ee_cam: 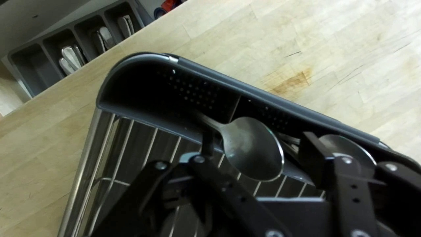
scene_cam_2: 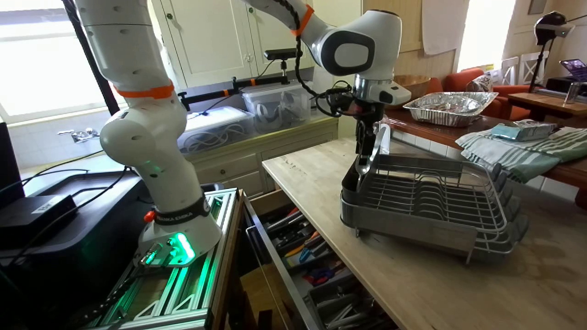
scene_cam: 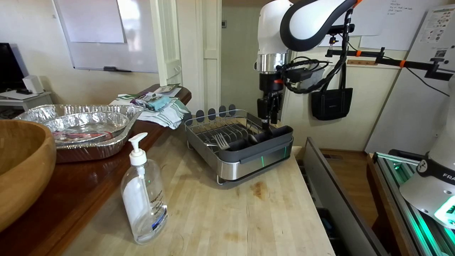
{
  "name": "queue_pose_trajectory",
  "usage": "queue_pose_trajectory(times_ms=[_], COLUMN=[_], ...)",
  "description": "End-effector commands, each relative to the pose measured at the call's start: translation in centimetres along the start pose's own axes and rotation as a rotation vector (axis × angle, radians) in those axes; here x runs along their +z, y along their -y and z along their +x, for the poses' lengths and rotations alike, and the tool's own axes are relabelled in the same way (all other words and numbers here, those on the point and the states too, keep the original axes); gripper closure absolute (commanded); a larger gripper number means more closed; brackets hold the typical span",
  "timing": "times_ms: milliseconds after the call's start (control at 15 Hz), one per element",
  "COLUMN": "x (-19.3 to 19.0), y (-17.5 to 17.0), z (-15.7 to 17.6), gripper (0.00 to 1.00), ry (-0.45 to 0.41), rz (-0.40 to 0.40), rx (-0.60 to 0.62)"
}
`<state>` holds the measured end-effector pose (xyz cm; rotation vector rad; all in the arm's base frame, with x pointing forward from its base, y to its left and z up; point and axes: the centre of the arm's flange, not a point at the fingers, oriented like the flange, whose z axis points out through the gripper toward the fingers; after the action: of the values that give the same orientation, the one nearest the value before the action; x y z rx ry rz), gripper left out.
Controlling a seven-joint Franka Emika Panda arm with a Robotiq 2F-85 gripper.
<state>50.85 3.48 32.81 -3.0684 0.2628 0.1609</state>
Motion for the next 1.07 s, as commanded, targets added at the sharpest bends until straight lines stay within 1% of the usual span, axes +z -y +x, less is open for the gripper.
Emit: queue_pose_trajectory(times_ms=[0,133,200,333,467,533,600,1000], x=[0.4,0.4,0.2,-0.3,-0.9,-1.5,-2.0,-5.0], y=[0.0,0.0,0.1,0.1,0.1,0.1,0.2,0.8], z=[0.9,1.0,0.9,0.8,0.7,0.5,0.3,-1.7], gripper=[0.64,0.77,0.86,1.00,1.00,0.98,0.99,0.99], ry=[0.015,0.016,0.016,0.011,0.004,-0.003,-0.007,-0.037], rz=[-0.011,-0.009,-0.005,-0.009,-0.009,-0.008,-0.009,-0.029], rx=[0.015,0.015,0.012,0.010,0.009,0.008,0.007,-0.014])
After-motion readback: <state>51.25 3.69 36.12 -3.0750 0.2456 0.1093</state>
